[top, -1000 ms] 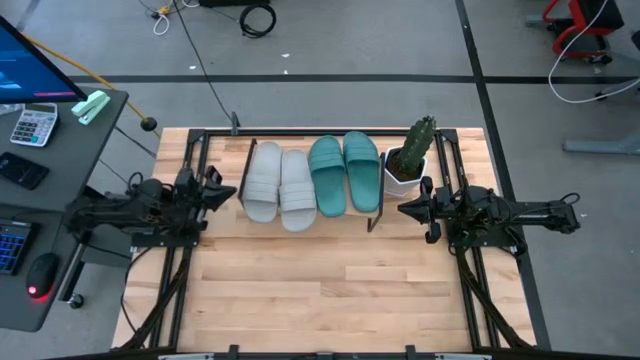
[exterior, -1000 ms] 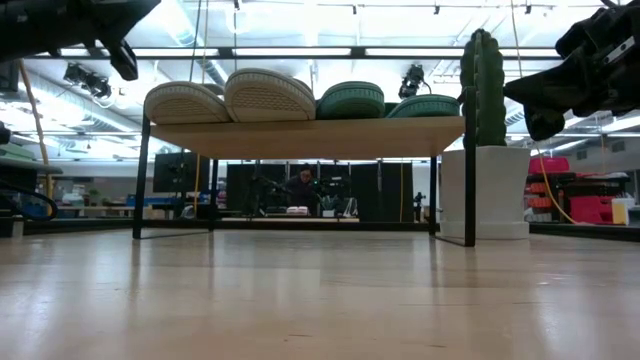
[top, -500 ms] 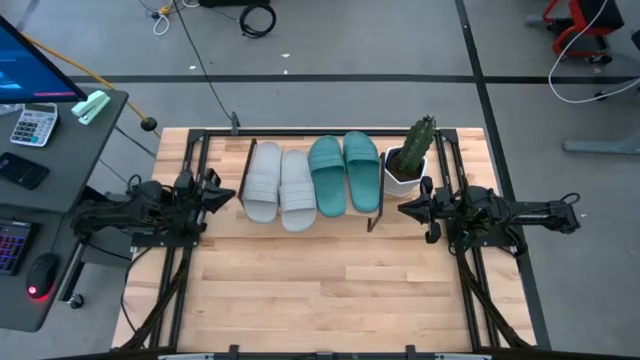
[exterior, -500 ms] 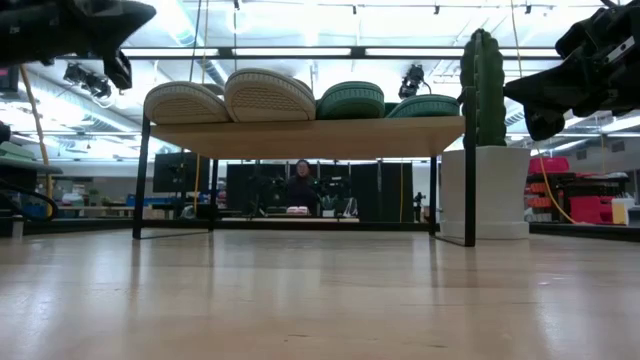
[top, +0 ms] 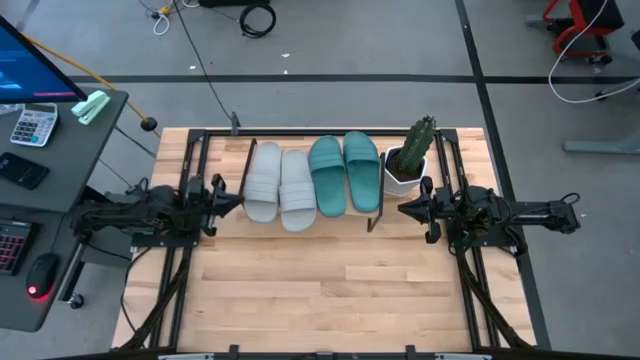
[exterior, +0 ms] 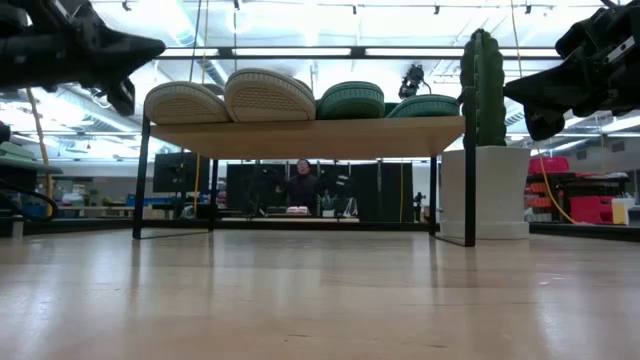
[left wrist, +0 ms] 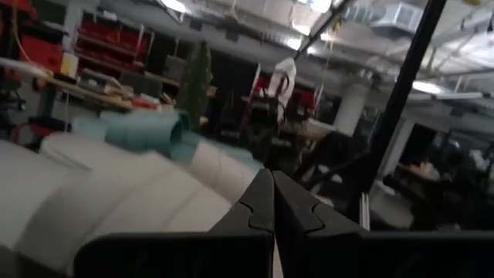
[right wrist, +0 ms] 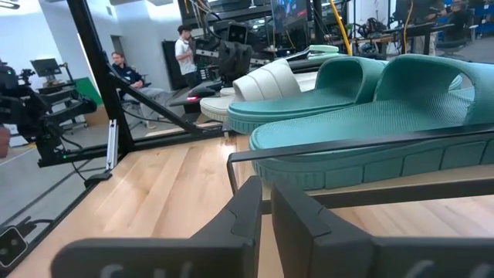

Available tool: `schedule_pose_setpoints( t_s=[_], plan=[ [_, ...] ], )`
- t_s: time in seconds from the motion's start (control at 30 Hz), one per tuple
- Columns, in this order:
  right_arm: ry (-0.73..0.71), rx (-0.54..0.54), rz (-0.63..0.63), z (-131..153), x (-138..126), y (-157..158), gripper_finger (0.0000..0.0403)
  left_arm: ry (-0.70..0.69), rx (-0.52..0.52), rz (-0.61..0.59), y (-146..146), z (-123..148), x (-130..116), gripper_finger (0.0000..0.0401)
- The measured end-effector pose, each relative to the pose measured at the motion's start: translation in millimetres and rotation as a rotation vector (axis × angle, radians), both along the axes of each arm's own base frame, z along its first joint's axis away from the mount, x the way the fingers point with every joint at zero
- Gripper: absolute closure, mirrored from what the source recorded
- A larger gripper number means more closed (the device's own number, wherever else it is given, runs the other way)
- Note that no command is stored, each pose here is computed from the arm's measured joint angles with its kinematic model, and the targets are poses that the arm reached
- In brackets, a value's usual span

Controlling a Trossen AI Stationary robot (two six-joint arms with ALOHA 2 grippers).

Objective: Pick and place slides into the shelf
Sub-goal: Return to Home Position

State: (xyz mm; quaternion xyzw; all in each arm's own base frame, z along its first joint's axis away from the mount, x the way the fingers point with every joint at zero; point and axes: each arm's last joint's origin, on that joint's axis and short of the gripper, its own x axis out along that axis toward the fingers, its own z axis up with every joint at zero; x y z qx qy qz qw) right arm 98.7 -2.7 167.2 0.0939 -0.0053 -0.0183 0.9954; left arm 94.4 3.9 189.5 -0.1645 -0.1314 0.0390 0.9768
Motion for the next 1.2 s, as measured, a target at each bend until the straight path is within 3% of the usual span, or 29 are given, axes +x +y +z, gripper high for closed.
schedule_pose_setpoints(
  t_s=[0.47,0.7,1.2],
  plan=[
    [0.0,0.0,0.0,0.0,0.0,0.0,0.0364,0.201,0.097,-0.026,-1.2,-18.5,3.0,0.0401],
    [0.0,0.0,0.0,0.0,0.0,0.0,0.0364,0.211,0.115,-0.038,-1.6,-19.5,3.1,0.04],
    [0.0,0.0,0.0,0.0,0.0,0.0,0.0366,0.202,0.024,-0.052,-1.6,-19.5,3.1,0.0363]
  ],
)
